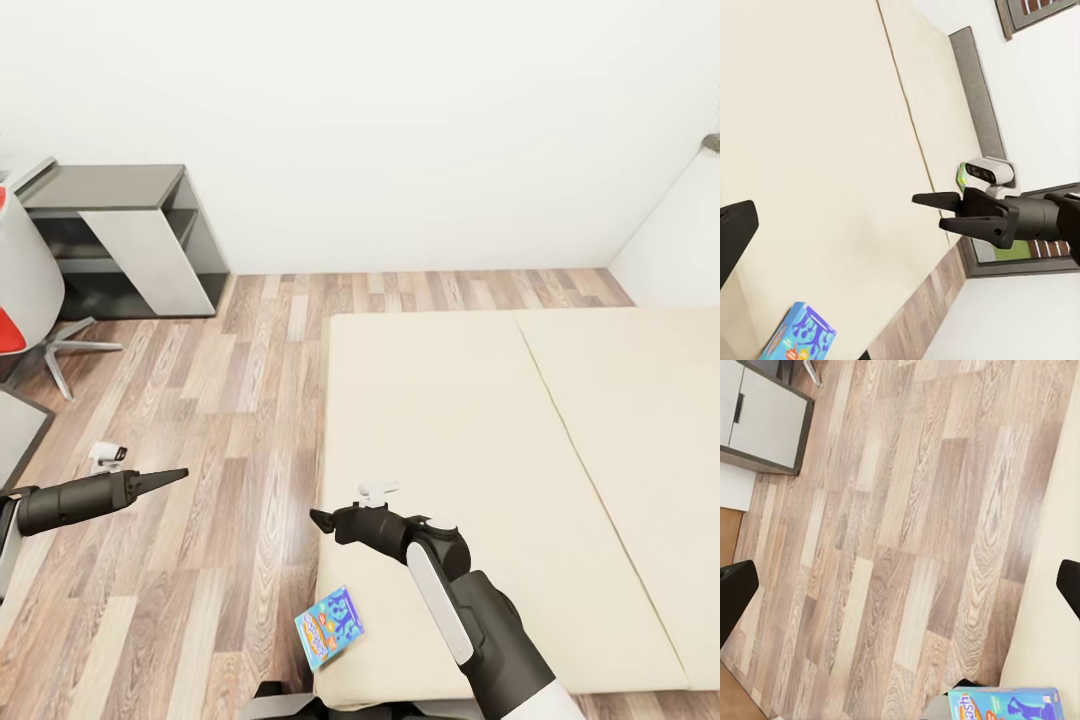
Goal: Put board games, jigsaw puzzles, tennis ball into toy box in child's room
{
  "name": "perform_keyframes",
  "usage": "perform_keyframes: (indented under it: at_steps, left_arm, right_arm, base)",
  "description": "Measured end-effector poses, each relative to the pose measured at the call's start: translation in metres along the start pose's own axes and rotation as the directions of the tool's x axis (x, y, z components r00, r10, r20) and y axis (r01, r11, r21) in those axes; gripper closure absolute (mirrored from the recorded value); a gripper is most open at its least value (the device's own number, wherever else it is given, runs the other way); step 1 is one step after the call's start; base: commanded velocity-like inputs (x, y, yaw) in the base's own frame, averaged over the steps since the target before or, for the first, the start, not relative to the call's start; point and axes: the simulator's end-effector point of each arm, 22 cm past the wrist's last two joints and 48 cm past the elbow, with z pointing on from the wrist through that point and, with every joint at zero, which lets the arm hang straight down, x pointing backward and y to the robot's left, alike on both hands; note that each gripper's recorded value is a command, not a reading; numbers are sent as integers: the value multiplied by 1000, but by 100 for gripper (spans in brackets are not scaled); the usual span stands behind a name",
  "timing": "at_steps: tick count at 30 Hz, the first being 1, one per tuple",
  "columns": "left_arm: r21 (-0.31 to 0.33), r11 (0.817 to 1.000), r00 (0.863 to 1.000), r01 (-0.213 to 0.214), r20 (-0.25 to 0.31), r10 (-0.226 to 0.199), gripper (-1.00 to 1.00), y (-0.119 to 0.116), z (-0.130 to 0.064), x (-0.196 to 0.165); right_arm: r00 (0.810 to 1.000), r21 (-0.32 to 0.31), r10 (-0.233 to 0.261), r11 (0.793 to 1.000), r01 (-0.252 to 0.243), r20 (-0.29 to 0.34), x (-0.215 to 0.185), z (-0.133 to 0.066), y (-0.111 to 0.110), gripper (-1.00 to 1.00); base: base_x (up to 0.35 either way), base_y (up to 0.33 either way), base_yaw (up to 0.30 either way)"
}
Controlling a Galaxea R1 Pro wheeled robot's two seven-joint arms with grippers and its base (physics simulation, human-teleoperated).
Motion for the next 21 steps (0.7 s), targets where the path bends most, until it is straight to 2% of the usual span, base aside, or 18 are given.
perform_keyframes:
  at_steps: [21]
  left_arm:
    - [6,1000,999,-29,20,29,-100,-14,-7,-11]
  right_arm:
    - [1000,3,-19,1000,19,11,-7,-6,6,-100]
  base:
    - [0,0,0]
